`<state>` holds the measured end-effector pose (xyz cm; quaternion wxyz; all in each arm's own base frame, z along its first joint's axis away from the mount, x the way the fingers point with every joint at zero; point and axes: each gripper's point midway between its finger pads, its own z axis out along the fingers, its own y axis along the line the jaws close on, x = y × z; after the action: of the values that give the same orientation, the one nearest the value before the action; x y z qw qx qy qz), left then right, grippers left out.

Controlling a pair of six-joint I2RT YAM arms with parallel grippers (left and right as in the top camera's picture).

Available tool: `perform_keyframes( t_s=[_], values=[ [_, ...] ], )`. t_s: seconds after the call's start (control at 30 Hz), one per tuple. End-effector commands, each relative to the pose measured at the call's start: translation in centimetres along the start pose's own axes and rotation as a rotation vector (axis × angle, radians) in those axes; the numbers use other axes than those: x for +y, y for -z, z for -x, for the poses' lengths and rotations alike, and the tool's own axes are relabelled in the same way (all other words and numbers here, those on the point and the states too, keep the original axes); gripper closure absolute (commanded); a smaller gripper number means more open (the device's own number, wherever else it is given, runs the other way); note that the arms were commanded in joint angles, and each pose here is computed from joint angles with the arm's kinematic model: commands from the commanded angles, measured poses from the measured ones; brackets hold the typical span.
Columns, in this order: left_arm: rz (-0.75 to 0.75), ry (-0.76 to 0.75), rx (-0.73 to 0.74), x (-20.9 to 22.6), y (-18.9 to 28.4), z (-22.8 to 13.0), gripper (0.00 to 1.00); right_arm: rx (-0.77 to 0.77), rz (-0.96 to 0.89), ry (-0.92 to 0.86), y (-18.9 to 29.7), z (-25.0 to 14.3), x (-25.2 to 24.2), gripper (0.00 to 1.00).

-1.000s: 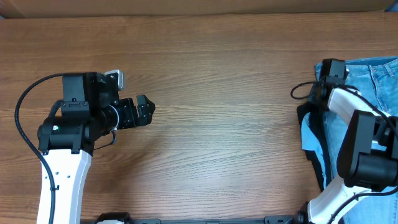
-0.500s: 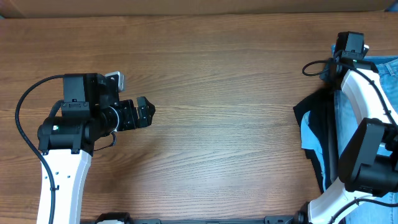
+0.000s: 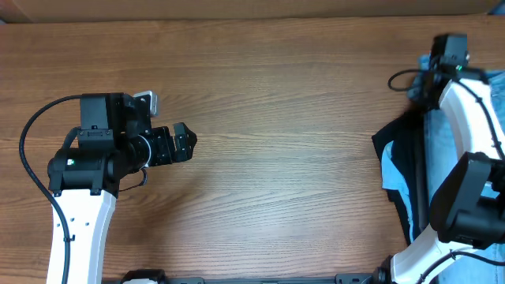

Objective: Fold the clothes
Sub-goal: 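Pull the jeans left across the table with the right gripper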

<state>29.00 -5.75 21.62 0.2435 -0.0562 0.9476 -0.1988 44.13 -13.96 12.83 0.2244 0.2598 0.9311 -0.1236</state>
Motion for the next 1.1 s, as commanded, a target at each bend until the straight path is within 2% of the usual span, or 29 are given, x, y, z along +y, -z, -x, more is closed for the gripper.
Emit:
perform_keyframes(
  t_s=[0.0,0.13,0.23,0.37,0.43,0.5,0.53,0.57,0.6,0.63,0.7,0.77,0.9,1.07],
  values=[
    [-0.012,-0.025,-0.039,-0.8,1.2,1.3,0.00,-0.283,0.234,-0.024,12.9,8.0,3.9,0.96],
    [0.006,-0.020,-0.111,-1.2,4.5,3.3,0.00,-0.450,0.383,0.021,23.8,10.6,6.9,0.96],
    [0.068,0.006,-0.186,-0.6,8.4,5.0,0.00,-0.568,0.544,0.082,32.4,10.4,10.4,0.96],
    [0.171,0.053,-0.322,0.3,15.3,6.8,0.00,-0.640,0.808,0.228,41.6,6.0,17.3,0.96],
    [0.209,0.069,-0.404,0.4,18.7,7.4,0.00,-0.627,0.899,0.304,44.0,2.8,20.4,0.96],
    [0.239,0.066,-0.500,0.0,22.4,8.0,0.00,-0.583,0.983,0.404,45.8,-1.6,24.1,0.96],
    [0.251,0.058,-0.540,-0.2,23.9,8.1,0.00,-0.558,1.012,0.450,46.3,-3.7,25.6,0.88],
    [0.267,0.057,-0.586,-0.5,25.5,8.2,0.00,-0.524,1.044,0.510,46.9,-6.4,27.4,0.65],
    [0.286,0.056,-0.630,-0.7,27.1,8.2,0.00,-0.504,1.055,0.550,47.2,-8.4,28.6,0.47],
    [0.299,0.053,-0.662,-1.0,28.3,8.1,0.00,-0.494,1.051,0.576,47.3,-9.7,29.3,0.40],
    [0.315,0.039,-0.725,-1.8,30.5,7.8,0.00,-0.505,1.020,0.603,47.7,-11.6,30.0,0.39],
    [0.311,0.022,-0.769,-2.7,32.0,7.6,0.00,-0.541,0.976,0.594,48.0,-11.8,29.9,0.36],
    [0.309,0.013,-0.791,-3.3,32.8,7.2,0.00,-0.591,0.918,0.547,48.3,-10.4,28.2,0.31],
    [0.303,0.034,-0.726,-2.6,31.2,7.6,0.00,-0.622,0.900,0.456,48.9,-7.4,24.8,0.29]
  ],
)
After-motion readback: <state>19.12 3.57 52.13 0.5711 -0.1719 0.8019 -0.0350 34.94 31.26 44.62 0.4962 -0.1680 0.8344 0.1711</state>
